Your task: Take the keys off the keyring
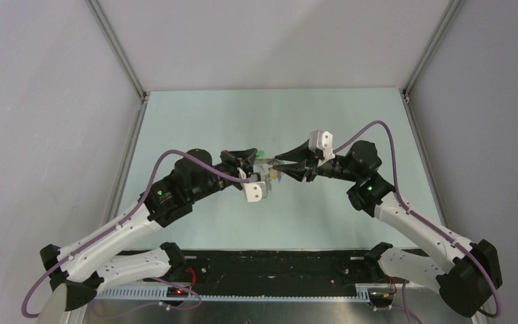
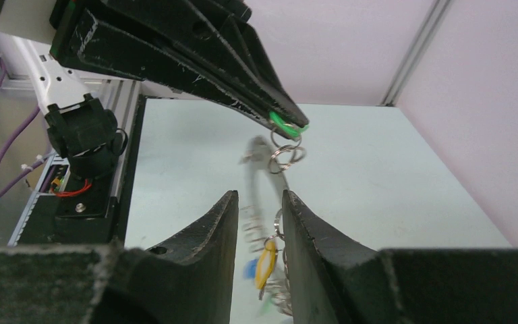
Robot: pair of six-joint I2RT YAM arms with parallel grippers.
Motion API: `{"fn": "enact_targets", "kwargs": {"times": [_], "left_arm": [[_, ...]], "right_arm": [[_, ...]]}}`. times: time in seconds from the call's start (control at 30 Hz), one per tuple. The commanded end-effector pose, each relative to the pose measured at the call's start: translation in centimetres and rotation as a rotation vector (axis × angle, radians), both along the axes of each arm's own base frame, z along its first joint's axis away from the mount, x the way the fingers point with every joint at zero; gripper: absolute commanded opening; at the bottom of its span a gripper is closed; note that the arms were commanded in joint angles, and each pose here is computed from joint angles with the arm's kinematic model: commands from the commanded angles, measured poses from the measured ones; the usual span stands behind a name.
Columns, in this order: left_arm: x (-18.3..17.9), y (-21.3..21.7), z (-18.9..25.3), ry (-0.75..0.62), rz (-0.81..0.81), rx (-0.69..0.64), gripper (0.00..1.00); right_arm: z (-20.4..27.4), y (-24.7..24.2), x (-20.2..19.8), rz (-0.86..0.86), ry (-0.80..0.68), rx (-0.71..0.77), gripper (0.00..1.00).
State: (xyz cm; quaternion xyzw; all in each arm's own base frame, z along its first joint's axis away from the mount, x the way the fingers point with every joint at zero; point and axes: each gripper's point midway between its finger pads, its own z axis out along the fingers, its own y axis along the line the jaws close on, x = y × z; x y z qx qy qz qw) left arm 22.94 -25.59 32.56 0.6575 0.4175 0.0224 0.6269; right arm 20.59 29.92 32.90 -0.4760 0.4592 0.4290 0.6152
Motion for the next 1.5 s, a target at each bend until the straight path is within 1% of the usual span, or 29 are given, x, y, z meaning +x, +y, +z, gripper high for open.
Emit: {"fn": "enact_targets", "kwargs": {"times": [0.0, 0.2, 0.53, 0.7, 0.9, 1.07, 1.13, 1.2, 1.37, 1.47], "left_arm": [[-1.0, -0.9, 4.1, -0.067, -0.061, -0.167, 0.00], [-1.4, -0.9, 4.4, -0.077, -0.077, -0.208, 0.00], [-2.0, -1.2, 4.6, -0.064, -0.107, -0.238, 0.00], [-2.1, -1.2, 4.3, -0.057, -0.112, -0.237, 0.00], [-2.2, -1.2, 4.2, -0.058, -0.117, -0.238, 0.00], [-2.4, -1.2, 4.2, -0.057, -0.122, -0.237, 0.00], [-2.5, -1.2, 4.2, -0.057, -0.127, -0.239, 0.00], [-2.4, -1.2, 4.1, -0.054, -0.125, -0.239, 0.00], [-2.5, -0.9, 4.4, -0.062, -0.119, -0.246, 0.00], [-2.5, -0.7, 4.7, -0.068, -0.111, -0.254, 0.00]], "right_arm": [[1.8, 1.0, -0.2, 0.014, -0.063, 0.026, 0.34], [1.3, 1.7, 0.0, 0.016, -0.059, 0.022, 0.34], [1.5, 2.4, -0.1, 0.024, -0.075, 0.026, 0.33], [2.0, 2.6, -0.3, 0.027, -0.084, 0.038, 0.33], [2.3, 2.8, 0.1, 0.001, -0.090, 0.041, 0.37], [3.0, 3.1, 0.3, -0.004, -0.095, 0.051, 0.35], [3.2, 3.2, 0.5, -0.010, -0.097, 0.056, 0.33], [3.4, 3.3, 0.5, -0.012, -0.098, 0.059, 0.29], [3.0, 3.5, 0.8, -0.019, -0.082, 0.035, 0.07], [2.4, 3.3, 0.9, -0.031, -0.063, 0.012, 0.04]]}}
